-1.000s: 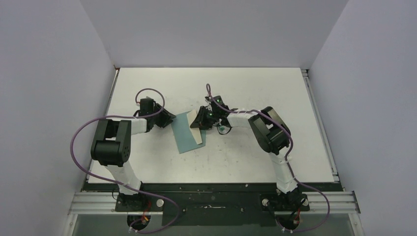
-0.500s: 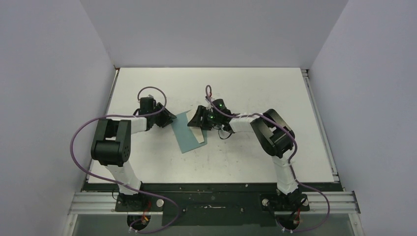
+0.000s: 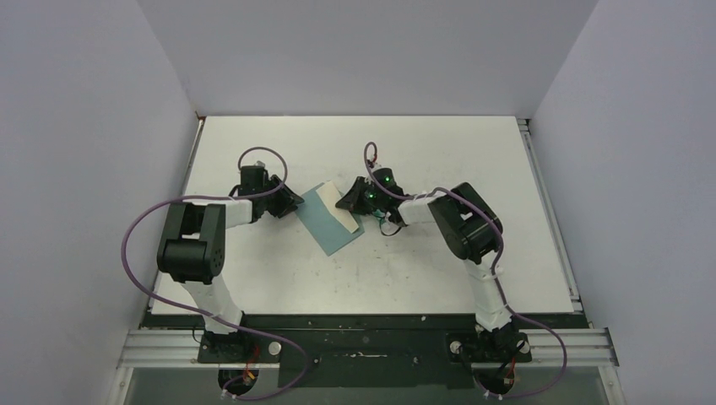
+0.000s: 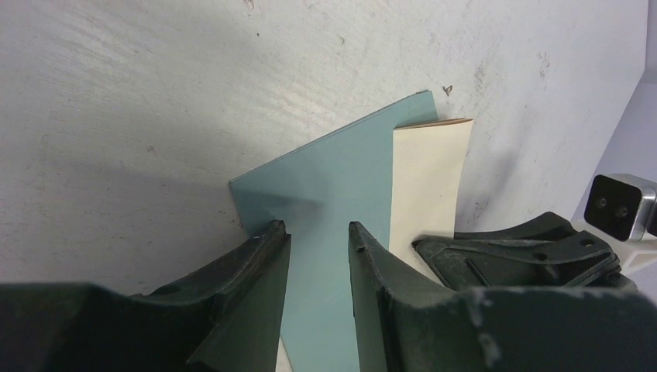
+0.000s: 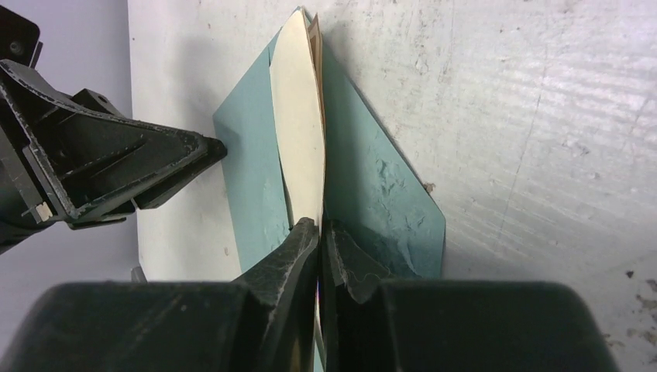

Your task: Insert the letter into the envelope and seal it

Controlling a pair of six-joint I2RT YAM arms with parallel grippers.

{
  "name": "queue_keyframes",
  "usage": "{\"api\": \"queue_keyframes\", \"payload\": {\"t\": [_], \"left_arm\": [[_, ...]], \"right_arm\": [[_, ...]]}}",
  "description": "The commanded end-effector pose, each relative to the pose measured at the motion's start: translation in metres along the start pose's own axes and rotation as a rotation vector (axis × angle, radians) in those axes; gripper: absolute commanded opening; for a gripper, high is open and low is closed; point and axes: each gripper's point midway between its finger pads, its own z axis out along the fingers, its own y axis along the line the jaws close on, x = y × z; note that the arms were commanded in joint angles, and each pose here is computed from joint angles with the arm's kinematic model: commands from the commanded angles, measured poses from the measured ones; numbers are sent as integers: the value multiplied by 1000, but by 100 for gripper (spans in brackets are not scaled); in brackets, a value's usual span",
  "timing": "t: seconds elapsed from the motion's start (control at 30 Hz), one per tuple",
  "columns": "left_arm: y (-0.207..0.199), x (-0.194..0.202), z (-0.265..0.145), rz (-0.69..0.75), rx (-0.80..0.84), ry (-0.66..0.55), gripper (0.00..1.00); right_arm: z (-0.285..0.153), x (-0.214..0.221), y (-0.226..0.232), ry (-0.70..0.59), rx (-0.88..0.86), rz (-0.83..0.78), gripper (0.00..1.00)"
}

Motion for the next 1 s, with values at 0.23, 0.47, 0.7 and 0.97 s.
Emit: {"api": "queue_keyframes", "payload": {"t": [0.23,0.47,0.7,0.97], "left_arm": [[21,9,7,19,-72,33,33],[20,4,3,12,-67,-16,33],[22,-1,-2,-5,-80,-62,33],[24,-2,-4,-22,-86,-81,33]], "right_arm": [[-5,27,-48,155,262,54,5],[-10,32,-58,187,355,74,5],[-22,29,-65,127,408,133,5],[-28,31,-70,90,440,172,5]]}}
